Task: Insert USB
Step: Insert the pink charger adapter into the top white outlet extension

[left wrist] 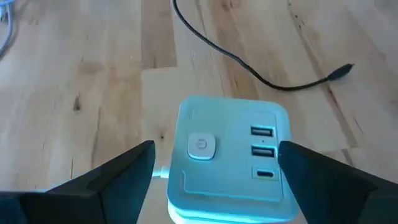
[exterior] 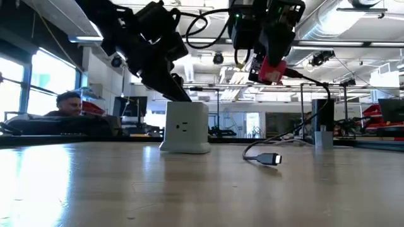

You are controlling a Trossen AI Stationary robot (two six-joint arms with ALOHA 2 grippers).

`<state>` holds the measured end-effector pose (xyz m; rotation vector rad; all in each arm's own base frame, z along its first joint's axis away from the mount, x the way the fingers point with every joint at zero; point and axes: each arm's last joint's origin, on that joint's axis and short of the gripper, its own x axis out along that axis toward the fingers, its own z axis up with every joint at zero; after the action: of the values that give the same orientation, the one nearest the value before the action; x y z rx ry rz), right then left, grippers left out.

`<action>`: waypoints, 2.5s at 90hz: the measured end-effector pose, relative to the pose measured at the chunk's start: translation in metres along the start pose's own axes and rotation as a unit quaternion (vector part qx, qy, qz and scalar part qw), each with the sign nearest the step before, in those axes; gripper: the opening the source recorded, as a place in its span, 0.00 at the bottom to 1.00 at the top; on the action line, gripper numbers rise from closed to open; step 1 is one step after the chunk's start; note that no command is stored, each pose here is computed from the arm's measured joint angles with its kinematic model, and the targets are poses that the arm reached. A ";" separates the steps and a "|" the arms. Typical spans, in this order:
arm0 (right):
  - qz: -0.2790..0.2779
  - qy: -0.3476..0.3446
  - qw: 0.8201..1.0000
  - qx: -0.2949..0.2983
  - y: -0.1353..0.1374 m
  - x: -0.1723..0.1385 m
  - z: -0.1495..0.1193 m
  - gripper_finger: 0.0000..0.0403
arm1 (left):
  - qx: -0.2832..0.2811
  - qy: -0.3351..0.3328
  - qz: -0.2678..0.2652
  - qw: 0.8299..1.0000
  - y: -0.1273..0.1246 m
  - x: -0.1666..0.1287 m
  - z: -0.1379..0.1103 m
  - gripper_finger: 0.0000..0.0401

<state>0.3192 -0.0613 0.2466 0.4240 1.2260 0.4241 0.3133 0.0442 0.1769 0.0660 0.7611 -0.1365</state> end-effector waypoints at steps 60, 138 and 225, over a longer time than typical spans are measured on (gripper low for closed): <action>-0.006 -0.001 1.000 0.007 0.001 0.001 0.001 0.28 | -0.023 -0.004 -0.022 0.999 -0.009 -0.007 0.003 0.81; -0.016 -0.007 1.000 0.001 0.001 0.002 0.003 0.28 | 0.019 -0.044 -0.002 0.999 -0.013 -0.023 0.028 0.58; -0.015 -0.010 1.000 -0.017 0.008 0.007 0.006 0.28 | -0.009 -0.017 0.019 1.000 -0.015 -0.024 0.012 0.90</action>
<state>0.3259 -0.0517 0.2470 0.3799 1.2030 0.4140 0.3017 0.0304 0.2017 0.0615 0.7266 -0.0945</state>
